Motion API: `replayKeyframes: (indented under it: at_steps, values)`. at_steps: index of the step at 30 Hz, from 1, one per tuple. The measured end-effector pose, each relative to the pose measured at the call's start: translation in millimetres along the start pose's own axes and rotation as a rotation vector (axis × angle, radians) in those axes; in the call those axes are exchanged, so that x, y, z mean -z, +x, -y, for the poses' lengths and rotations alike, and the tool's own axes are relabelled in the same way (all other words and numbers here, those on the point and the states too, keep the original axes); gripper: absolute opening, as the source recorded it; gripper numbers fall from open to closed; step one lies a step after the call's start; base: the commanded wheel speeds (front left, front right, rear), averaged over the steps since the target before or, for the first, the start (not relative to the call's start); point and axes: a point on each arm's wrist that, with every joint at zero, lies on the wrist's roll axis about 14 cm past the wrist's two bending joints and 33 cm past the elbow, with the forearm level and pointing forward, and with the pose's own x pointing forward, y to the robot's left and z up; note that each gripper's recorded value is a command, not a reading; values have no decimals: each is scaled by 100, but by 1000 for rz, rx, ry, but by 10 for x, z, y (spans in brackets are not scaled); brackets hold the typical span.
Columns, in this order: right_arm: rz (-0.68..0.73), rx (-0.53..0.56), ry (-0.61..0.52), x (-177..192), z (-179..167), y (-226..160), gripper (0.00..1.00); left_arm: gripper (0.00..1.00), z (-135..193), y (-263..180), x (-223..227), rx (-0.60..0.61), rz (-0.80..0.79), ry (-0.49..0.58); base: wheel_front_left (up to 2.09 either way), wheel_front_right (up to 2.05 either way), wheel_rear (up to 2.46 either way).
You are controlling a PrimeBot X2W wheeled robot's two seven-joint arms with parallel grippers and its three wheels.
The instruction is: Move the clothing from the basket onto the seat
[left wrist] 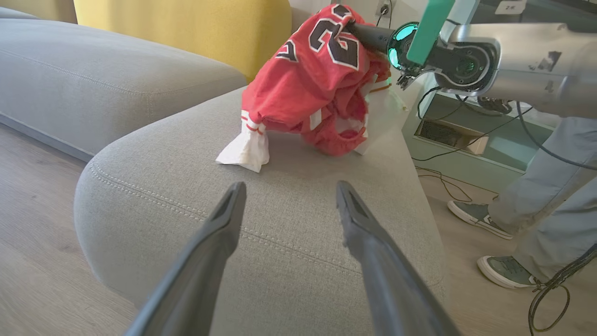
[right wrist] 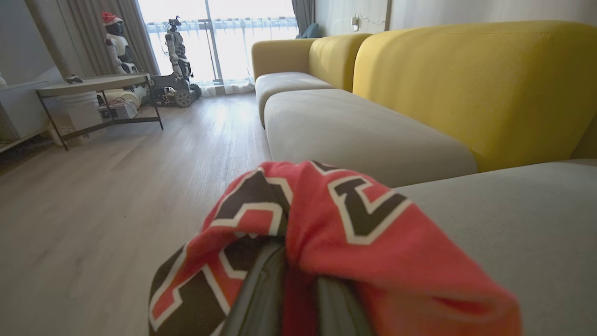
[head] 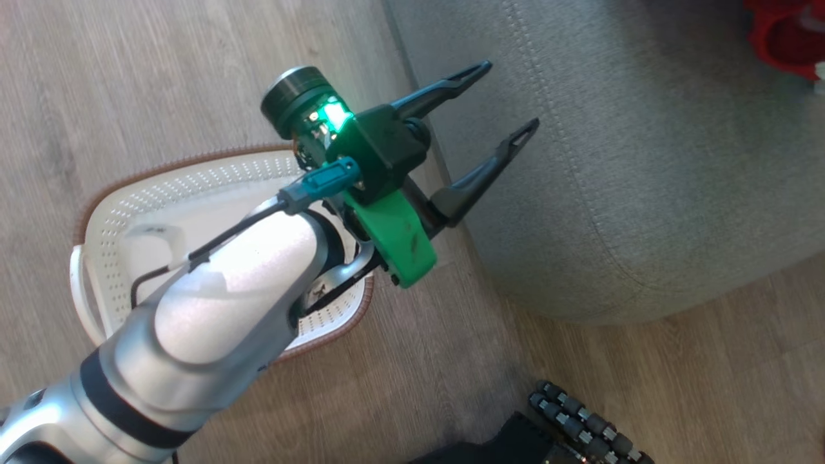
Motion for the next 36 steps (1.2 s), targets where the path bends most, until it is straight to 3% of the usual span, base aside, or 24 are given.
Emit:
replayKeyframes:
  at_steps: [11,12,14,25,36]
  values:
    - [-281,43,-11,708,113,24,0,100,-39,-28,88,3,-14,6,0,0,0]
    - [-310,50,-14,754,136,5,14,100,-39,-29,84,2,-15,7,0,0,0]
    - [-326,59,-7,775,155,-5,100,100,-45,-33,77,-3,-14,11,0,0,0]
    - [-376,87,26,768,236,-179,100,100,43,-6,-95,4,8,36,0,0,0]
    - [-358,91,13,530,359,-468,100,100,263,-17,-312,13,36,61,0,0,0]
